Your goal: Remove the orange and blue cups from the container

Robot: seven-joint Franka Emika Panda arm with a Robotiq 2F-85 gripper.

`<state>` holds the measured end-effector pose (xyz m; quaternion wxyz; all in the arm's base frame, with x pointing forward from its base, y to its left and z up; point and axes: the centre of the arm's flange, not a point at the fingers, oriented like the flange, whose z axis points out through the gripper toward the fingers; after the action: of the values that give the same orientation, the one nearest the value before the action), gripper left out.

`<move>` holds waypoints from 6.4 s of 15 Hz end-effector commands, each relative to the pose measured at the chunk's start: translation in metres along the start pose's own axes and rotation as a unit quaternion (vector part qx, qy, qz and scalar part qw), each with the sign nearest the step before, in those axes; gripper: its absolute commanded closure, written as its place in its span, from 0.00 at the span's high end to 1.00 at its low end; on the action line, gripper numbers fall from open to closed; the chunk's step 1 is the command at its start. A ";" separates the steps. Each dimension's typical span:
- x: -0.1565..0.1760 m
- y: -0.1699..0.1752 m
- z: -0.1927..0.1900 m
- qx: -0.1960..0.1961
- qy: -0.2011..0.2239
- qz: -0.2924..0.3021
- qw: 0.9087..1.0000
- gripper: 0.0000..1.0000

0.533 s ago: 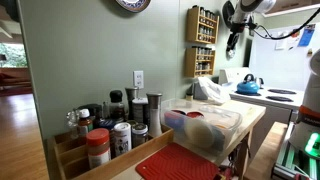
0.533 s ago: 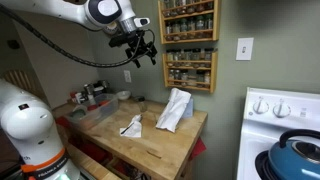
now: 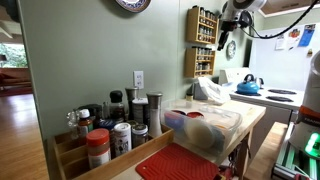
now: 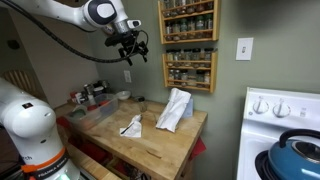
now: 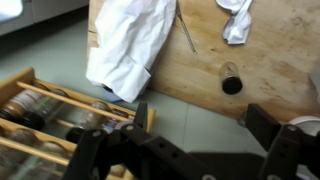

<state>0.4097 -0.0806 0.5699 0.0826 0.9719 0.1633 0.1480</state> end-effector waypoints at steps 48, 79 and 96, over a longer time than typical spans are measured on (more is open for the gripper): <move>0.085 -0.398 0.255 0.208 -0.127 -0.018 0.970 0.81; 0.076 -0.383 0.262 0.161 -0.145 0.178 0.960 0.17; 0.033 -0.321 0.115 0.119 -0.147 0.211 0.959 0.01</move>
<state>0.4227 0.2566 0.3624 -0.0666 0.9977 -0.0102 0.0084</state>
